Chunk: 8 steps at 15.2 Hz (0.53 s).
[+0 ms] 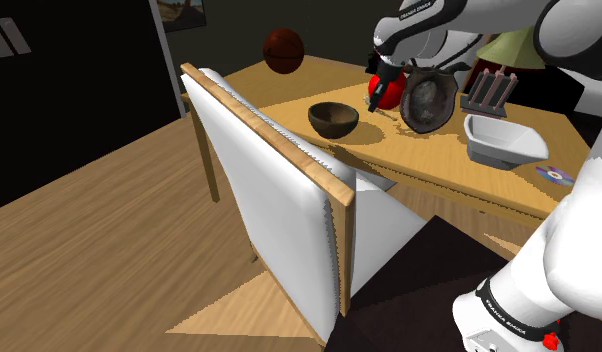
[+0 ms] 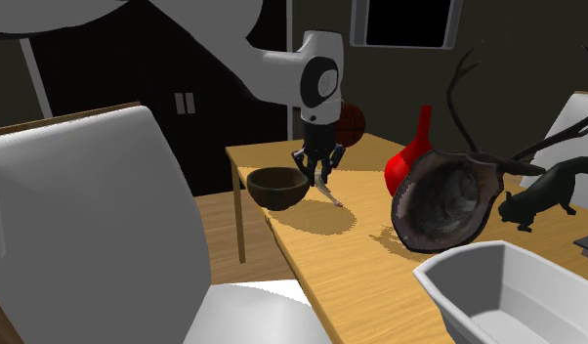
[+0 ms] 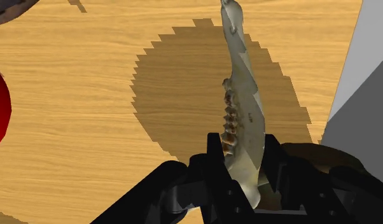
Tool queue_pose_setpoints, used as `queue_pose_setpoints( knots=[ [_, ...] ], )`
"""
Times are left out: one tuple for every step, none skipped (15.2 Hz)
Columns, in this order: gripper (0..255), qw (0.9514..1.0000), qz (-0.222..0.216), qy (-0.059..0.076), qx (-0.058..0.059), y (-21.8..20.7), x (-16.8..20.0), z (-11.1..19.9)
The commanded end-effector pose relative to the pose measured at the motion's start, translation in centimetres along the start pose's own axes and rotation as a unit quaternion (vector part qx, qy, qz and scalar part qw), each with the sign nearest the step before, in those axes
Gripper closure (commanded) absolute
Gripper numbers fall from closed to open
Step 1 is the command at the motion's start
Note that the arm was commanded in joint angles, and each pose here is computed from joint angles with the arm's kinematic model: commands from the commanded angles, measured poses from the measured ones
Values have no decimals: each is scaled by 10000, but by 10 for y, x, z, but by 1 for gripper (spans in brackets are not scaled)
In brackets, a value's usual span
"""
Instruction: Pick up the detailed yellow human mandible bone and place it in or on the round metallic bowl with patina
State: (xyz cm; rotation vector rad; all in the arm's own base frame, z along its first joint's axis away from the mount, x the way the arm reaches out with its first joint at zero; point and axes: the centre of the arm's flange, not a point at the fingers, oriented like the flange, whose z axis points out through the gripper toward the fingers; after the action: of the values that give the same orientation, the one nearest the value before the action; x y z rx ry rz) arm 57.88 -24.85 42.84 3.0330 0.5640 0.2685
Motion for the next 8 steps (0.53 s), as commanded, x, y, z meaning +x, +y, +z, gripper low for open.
queue_pose_setpoints(
  knots=[
    [255, 10000, 0, -2, 1, 1, 2, -10],
    [255, 10000, 0, -2, 1, 1, 3, -15],
    [255, 10000, 0, -2, 1, 2, 4, -21],
    [255, 10000, 0, -2, 1, 2, 5, -26],
    [255, 10000, 0, -2, 1, 3, 6, -31],
    [255, 10000, 0, -2, 1, 3, 6, -36],
    [255, 10000, 0, -2, 1, 3, 7, -41],
    [255, 10000, 0, -2, 1, 4, 8, -47]
  ],
)
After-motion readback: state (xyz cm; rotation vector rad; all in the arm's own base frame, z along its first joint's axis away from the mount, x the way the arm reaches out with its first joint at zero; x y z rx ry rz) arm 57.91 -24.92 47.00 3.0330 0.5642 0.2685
